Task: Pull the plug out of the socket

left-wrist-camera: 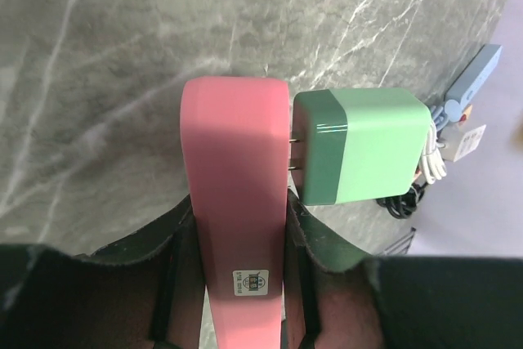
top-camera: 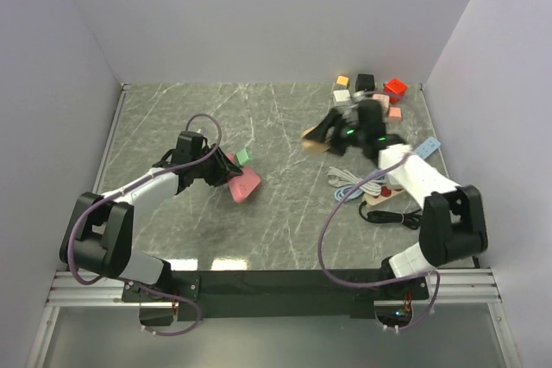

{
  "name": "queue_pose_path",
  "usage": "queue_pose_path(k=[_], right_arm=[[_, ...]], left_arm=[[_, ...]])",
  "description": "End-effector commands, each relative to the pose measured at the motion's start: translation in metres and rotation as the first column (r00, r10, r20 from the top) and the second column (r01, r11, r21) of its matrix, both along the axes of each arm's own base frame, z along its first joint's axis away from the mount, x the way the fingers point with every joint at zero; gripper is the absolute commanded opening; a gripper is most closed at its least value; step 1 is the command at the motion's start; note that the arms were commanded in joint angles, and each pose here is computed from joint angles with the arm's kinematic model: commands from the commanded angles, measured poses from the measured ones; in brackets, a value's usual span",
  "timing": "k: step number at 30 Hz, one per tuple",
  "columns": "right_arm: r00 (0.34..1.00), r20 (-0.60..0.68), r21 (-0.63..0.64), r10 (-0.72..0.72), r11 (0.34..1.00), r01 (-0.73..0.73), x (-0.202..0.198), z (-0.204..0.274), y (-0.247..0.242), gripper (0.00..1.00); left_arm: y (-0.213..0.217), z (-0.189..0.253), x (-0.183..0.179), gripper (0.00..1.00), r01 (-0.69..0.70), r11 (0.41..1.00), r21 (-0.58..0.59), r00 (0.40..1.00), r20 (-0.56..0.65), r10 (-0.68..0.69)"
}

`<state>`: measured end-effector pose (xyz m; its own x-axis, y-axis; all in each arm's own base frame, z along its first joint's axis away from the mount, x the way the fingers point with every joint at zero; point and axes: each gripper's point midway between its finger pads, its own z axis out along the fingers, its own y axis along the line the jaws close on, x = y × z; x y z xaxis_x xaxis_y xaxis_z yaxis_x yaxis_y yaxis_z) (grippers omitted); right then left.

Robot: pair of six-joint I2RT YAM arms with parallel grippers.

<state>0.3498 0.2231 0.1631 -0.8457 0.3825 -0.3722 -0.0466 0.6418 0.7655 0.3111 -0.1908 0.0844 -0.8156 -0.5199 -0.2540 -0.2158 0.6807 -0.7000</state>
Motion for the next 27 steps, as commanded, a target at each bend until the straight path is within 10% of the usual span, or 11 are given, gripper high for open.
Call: queue_pose_path(k=[1,8,22,27], right_arm=[[0.988,0.125,-0.058,-0.088,0.994,0.096,0.027,0.032,-0.051,0.0],[0.802,-0.084,-0.593,-0.592,0.676,0.437,0.026,-0.054,-0.199,0.0],[0.662,-0.105,-0.281,-0.742,0.661,0.696,0.162,-0.067,-0.205,0.02],[0.629,-0.12,-0.155,-0.768,0.64,0.752,0.211,-0.064,-0.201,0.77]], left_arm=[[0.037,-0.038,-0.007,0.01,-0.013,0.977,0.215,0.999,-0.041,0.022],[0.019,-0.006,0.01,0.01,0.031,0.99,0.138,0.998,0.053,-0.039],[-0.006,0.008,0.012,0.01,0.147,0.988,0.04,0.986,0.079,-0.15],[-0.013,0.005,0.005,0.01,0.182,0.983,0.023,0.981,0.067,-0.183]])
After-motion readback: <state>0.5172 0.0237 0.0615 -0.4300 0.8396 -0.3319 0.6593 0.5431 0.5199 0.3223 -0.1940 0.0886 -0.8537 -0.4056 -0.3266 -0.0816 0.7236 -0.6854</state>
